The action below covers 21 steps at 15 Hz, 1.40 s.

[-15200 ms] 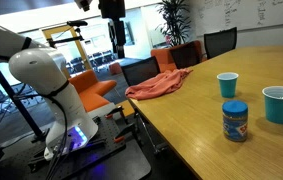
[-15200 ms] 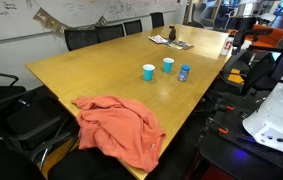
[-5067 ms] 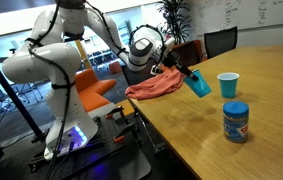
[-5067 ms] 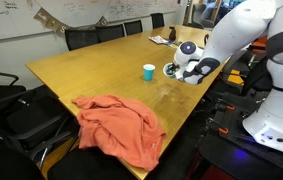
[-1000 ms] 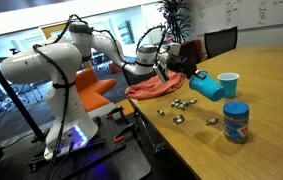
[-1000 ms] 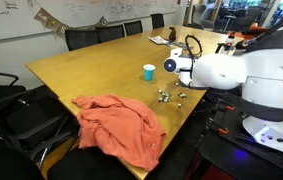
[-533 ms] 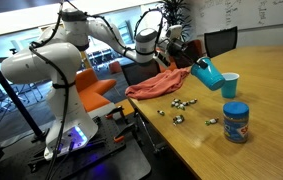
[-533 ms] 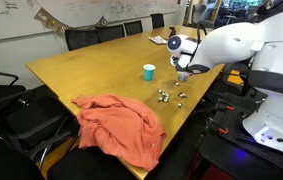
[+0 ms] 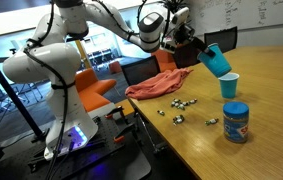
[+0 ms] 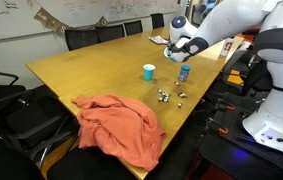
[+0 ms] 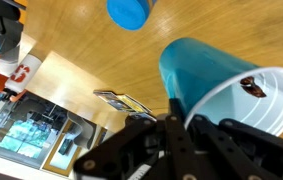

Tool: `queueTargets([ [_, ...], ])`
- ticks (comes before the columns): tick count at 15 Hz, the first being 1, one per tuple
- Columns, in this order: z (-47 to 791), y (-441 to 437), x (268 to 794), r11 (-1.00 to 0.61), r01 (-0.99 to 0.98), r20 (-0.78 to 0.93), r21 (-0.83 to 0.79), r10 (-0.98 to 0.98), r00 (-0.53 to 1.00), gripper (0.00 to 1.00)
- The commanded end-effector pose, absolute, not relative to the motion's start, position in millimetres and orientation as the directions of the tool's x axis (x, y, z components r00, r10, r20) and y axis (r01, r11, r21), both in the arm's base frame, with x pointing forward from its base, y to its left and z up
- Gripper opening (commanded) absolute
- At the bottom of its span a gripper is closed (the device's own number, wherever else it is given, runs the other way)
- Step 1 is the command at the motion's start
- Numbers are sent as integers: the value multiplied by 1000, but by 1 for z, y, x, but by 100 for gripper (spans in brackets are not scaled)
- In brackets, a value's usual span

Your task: Pour the sweets in the right cup onto the table then put two sweets in the left cup

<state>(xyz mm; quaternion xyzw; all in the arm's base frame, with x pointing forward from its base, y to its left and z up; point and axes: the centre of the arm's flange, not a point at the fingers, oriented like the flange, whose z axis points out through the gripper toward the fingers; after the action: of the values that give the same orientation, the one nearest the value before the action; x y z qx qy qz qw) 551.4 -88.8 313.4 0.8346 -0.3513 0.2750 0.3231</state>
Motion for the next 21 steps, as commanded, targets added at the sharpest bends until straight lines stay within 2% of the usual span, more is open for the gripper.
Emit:
queueTargets([
  [1,326,-107,577,-621,-764,692,173,-476,543,1],
  [8,323,-161,604,-656,-744,695,-127,-594,405,1],
  [14,321,-225,599,-489,-807,529,-330,-804,271,1],
  [17,315,-245,596,-415,-832,436,-368,-868,239,1],
  [21,306,-262,594,-360,-873,367,-330,-901,233,1],
])
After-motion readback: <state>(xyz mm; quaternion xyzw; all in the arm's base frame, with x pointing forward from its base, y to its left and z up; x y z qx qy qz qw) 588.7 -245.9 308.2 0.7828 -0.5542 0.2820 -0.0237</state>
